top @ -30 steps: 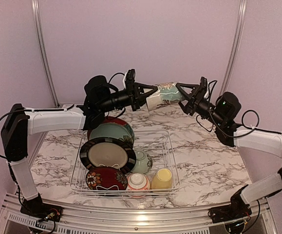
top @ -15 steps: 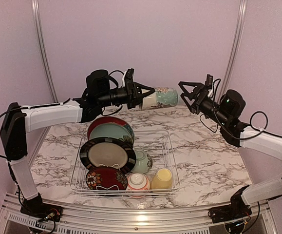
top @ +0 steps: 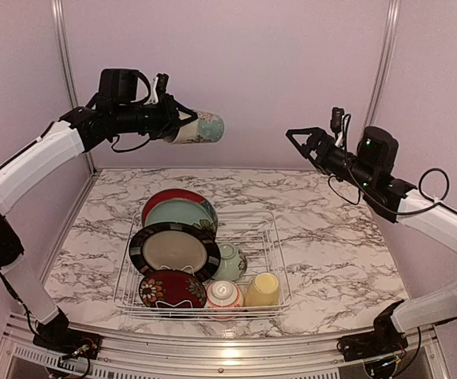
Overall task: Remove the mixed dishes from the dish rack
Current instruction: Place the cup at the corner of the board.
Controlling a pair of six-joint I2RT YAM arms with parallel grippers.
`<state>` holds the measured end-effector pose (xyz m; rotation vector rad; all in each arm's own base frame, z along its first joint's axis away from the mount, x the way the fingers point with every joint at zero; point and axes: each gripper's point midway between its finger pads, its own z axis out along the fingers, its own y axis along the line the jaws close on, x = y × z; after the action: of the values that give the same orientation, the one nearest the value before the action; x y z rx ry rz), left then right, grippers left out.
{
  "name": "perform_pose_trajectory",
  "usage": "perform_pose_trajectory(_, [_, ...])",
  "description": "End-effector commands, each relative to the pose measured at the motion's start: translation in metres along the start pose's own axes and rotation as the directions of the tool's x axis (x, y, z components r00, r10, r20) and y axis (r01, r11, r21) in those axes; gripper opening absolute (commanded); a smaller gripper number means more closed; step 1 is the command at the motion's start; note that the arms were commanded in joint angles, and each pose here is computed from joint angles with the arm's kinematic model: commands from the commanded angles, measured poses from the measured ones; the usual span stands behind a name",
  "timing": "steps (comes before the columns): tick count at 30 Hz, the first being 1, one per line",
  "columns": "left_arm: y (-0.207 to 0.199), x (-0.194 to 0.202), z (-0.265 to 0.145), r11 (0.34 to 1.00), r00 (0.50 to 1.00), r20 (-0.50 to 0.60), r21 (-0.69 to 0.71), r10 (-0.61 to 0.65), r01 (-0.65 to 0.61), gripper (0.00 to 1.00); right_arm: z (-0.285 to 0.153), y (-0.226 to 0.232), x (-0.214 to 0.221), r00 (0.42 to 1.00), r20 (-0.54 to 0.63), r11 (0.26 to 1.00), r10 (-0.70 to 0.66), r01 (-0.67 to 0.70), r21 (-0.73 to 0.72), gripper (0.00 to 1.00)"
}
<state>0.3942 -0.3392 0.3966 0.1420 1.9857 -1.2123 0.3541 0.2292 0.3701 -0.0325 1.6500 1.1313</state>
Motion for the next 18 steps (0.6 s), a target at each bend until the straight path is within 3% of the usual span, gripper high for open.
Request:
perform_pose_trajectory(1, [0.026,-0.051,-0.072,0.940,0.976,0.090,-0.300,0.198,-0.163,0.00,0.008,-0.026,0.014,0.987,-0.126,0.984,-0.105,0.121,0.132,0.98])
perform_pose_trajectory(4, [0.065,-0.061,-0.101,0.841,0.965,0.048,-0.502,0.258,-0.200,0.00,0.010,-0.038,0.019,0.977,-0.175,0.968,-0.124,0.158,0.197,0.99])
perform_pose_trajectory(7, [0.102,-0.059,-0.124,0.760,0.968,-0.029,-0.614,0.248,-0.213,0.00,0.011,-0.049,0.020,0.967,-0.219,0.941,-0.133,0.193,0.279,0.99])
perform_pose_trajectory(12, [0.154,-0.040,-0.148,0.665,0.976,-0.147,-0.714,0.163,-0.219,0.00,0.016,-0.067,0.037,0.922,-0.357,0.881,-0.148,0.287,0.375,0.99])
perform_pose_trajectory(18, [0.215,-0.002,-0.162,0.551,0.960,-0.278,-0.795,0.041,-0.254,0.00,0.010,-0.101,0.051,0.858,-0.491,0.728,-0.149,0.432,0.533,0.99])
